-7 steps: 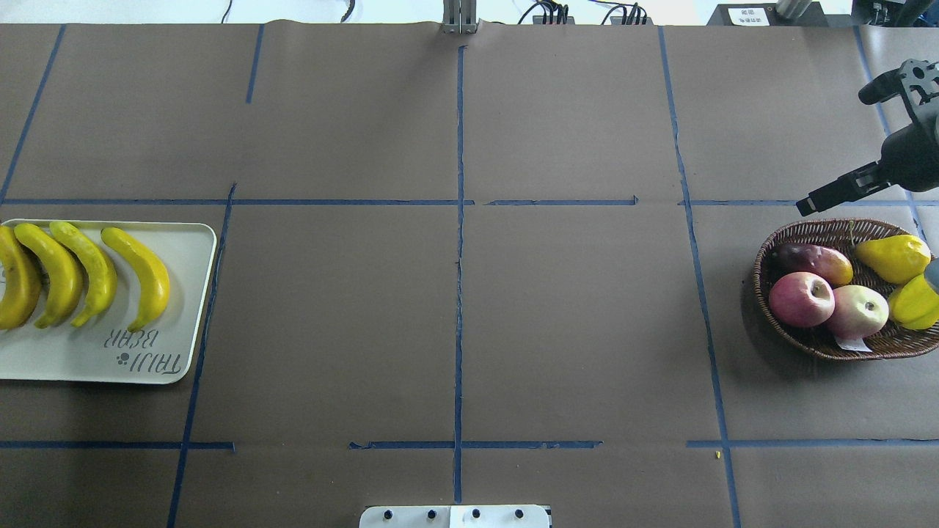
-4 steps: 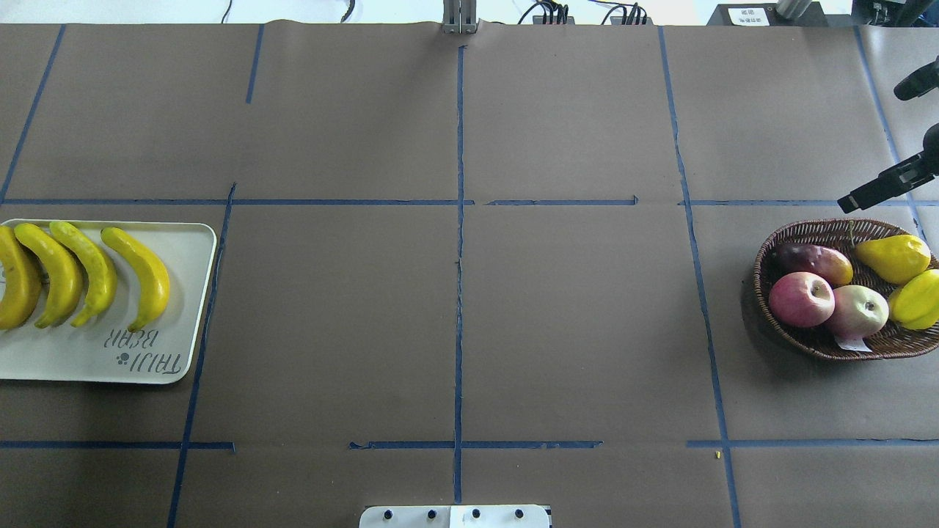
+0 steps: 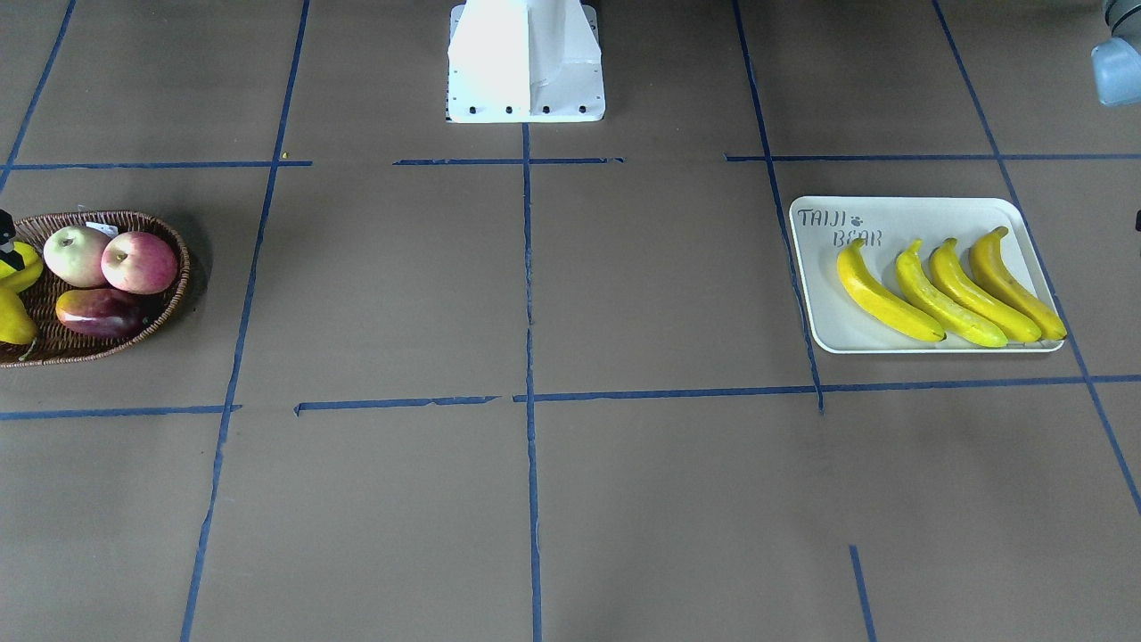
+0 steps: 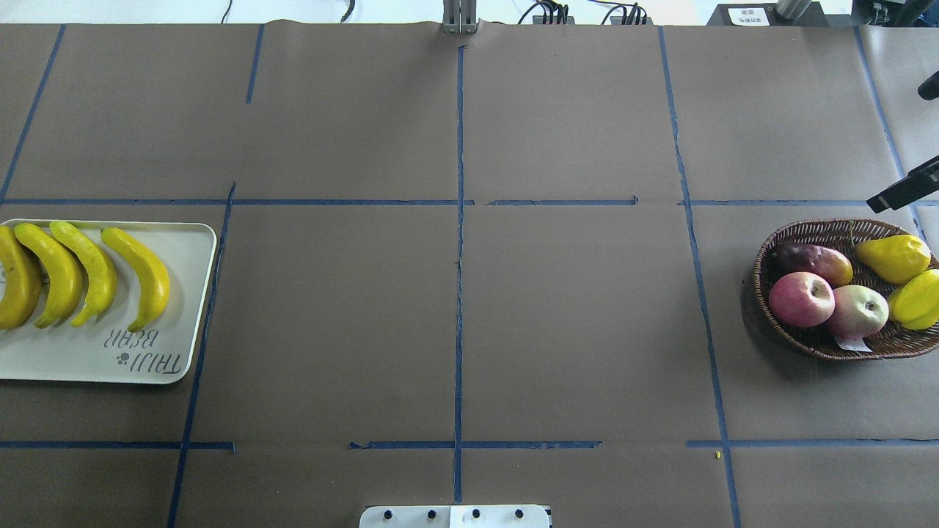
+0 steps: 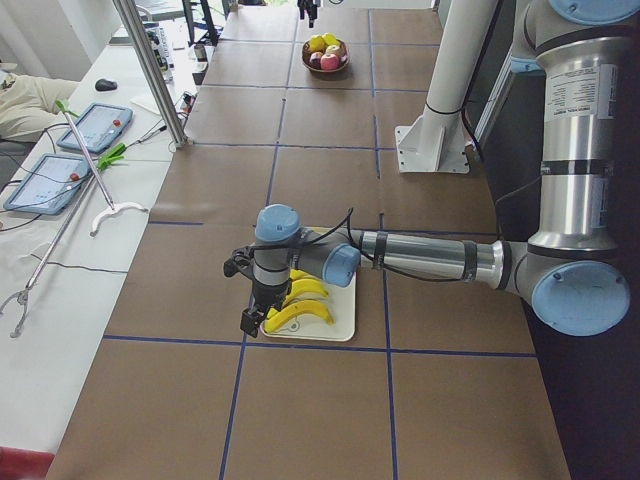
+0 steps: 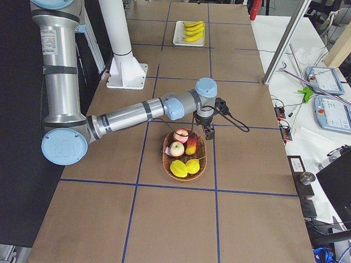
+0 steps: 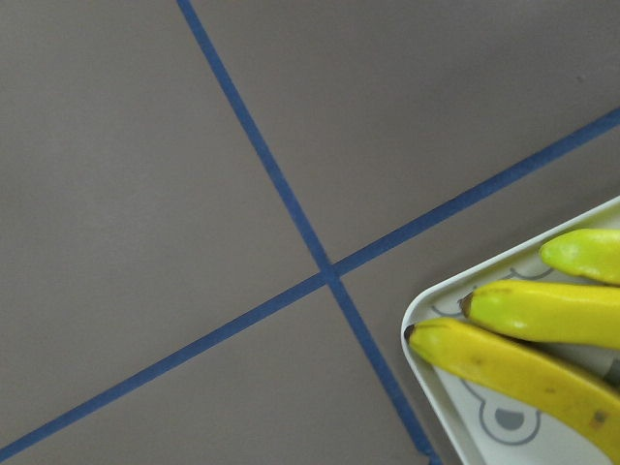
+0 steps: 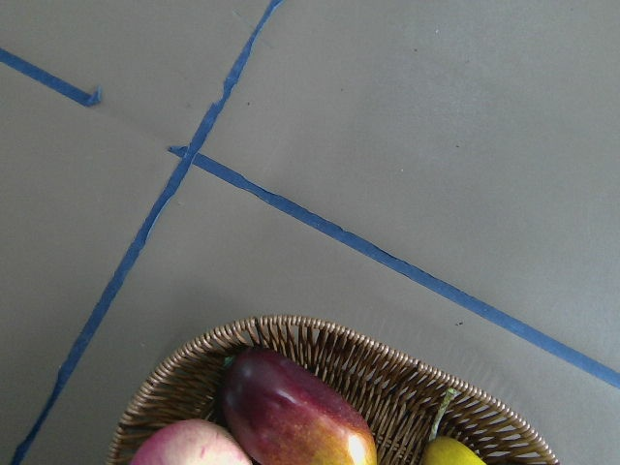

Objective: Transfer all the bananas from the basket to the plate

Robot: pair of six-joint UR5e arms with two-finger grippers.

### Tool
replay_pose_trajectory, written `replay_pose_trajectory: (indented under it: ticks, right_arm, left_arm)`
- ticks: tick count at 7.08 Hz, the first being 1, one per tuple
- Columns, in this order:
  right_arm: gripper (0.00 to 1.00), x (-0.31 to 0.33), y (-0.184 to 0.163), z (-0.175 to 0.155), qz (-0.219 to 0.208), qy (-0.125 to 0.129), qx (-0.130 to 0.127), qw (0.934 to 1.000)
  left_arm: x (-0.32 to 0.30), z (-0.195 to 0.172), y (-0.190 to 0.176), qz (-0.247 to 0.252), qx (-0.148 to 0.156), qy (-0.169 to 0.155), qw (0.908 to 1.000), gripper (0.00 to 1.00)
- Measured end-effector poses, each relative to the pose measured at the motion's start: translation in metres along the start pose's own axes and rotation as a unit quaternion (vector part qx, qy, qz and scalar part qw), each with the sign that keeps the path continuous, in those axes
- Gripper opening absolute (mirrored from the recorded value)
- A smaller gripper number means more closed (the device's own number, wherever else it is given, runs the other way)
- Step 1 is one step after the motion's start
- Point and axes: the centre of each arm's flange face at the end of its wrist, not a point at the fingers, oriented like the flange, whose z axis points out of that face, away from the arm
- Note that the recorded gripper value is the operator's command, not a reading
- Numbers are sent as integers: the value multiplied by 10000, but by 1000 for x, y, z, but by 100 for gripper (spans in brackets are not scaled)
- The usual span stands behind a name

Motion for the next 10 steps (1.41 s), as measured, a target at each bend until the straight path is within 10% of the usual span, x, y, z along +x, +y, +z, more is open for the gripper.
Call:
replay_pose_trajectory:
  ticks: [5,10]
  right_arm:
    - [98,52,33,-15,141,65,-344,9993]
    - [99,125,141,-37,1637,34,-556,9849]
  left_arm:
    - [-49,-60,18,-1914,-568,1462,9689,100]
    - [-48,-40,63,-2168,-186,1487,9647,100]
